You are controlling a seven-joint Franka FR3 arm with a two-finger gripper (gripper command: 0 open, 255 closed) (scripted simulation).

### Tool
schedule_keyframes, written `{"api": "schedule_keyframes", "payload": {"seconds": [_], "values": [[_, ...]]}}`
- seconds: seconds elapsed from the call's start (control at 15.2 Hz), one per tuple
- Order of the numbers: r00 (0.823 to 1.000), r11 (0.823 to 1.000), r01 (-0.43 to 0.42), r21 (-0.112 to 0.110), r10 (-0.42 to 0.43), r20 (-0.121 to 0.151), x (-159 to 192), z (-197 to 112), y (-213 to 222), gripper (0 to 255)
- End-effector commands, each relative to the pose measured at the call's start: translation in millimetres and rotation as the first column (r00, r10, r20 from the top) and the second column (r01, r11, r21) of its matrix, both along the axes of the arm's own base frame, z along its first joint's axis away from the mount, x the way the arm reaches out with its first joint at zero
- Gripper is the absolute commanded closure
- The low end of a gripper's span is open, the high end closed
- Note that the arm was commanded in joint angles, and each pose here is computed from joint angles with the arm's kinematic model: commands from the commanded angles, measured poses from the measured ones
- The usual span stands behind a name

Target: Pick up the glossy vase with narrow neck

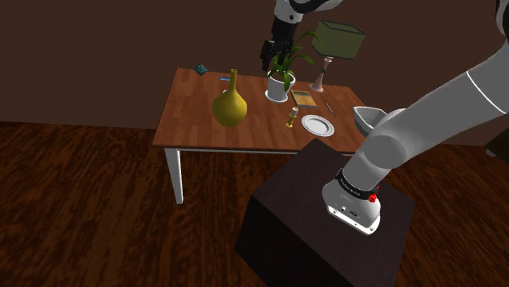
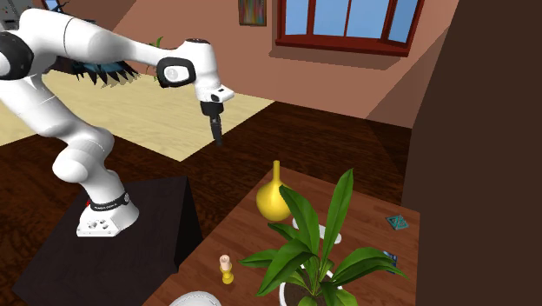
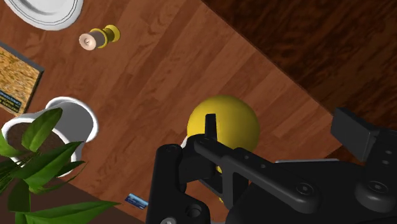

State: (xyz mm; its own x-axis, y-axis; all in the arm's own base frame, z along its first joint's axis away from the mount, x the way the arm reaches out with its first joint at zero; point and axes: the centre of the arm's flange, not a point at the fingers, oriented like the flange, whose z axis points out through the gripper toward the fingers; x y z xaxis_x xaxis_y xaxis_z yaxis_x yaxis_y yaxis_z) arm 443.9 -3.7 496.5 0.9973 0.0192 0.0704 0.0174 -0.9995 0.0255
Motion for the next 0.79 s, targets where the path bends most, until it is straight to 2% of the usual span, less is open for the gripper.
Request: {"api": "schedule_keyframes", "payload": {"seconds": [0.0,0.73], "values": [[1.000,1.000,0.020,0.003,-0.020,0.009,24,-12,-1,0],[0.990,0.992,0.126,0.020,-0.127,0.053,148,-73,-18,0]]}}
